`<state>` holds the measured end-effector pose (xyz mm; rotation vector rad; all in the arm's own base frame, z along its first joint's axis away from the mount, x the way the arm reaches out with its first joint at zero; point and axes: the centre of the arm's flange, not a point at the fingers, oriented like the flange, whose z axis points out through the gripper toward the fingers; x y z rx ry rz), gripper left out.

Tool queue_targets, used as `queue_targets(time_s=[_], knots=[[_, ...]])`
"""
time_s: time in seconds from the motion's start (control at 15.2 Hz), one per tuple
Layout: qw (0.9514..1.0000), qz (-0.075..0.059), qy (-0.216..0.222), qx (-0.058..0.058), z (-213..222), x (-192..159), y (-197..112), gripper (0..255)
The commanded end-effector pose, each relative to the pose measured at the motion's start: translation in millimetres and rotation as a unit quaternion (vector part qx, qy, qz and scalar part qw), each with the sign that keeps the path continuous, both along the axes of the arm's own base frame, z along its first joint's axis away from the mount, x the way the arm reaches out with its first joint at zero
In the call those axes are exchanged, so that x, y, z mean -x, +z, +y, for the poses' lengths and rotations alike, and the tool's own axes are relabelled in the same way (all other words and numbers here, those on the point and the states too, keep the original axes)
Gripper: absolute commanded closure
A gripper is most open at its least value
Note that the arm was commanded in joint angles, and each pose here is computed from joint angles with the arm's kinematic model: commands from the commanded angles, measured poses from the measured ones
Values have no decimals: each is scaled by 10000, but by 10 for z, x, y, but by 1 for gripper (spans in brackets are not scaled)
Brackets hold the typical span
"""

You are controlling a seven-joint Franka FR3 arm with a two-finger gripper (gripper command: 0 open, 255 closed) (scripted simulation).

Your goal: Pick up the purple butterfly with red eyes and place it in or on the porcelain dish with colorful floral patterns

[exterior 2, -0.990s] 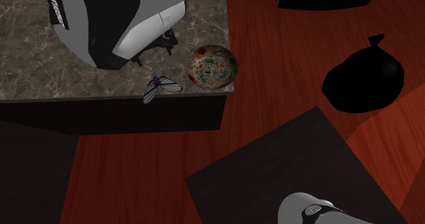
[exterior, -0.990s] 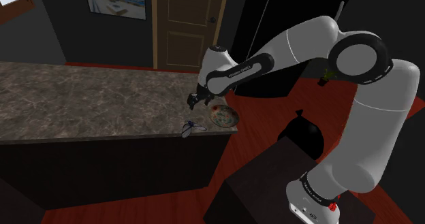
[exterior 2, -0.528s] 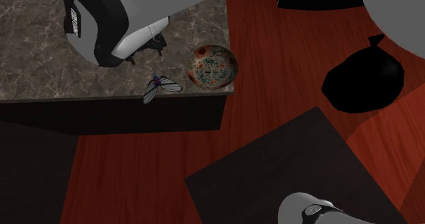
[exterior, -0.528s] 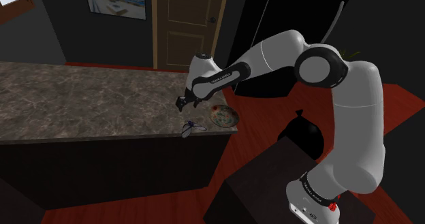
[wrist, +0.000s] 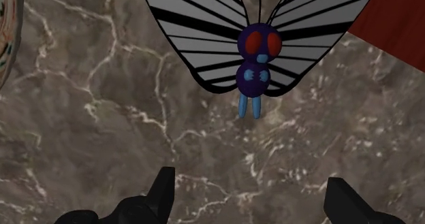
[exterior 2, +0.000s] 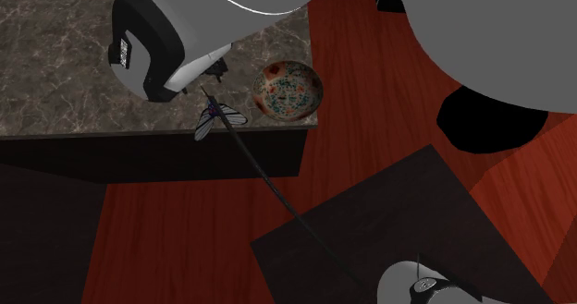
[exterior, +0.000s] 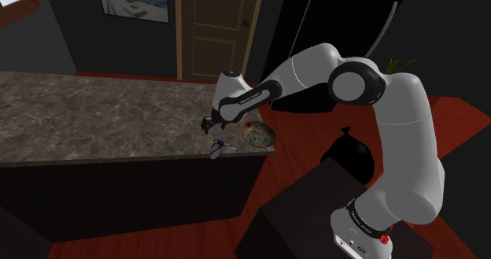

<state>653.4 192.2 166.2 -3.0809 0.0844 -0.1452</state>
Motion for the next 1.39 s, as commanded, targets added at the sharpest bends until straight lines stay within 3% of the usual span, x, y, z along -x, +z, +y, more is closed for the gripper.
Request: queue_targets(time_s=[0.0, 0.33, 0.4, 0.99, 1.06, 1.32], knots=[[10000, -3, 0, 0, -3, 4, -20, 0], [10000, -2, 0, 0, -3, 4, -20, 0], [10000, -2, 0, 0, -3, 4, -20, 255], [10000, -2, 0, 0, -3, 4, -20, 255], [10000, -2, 0, 0, -3, 4, -20, 0], [9994, -85, 305, -167, -56, 511, 174, 0]])
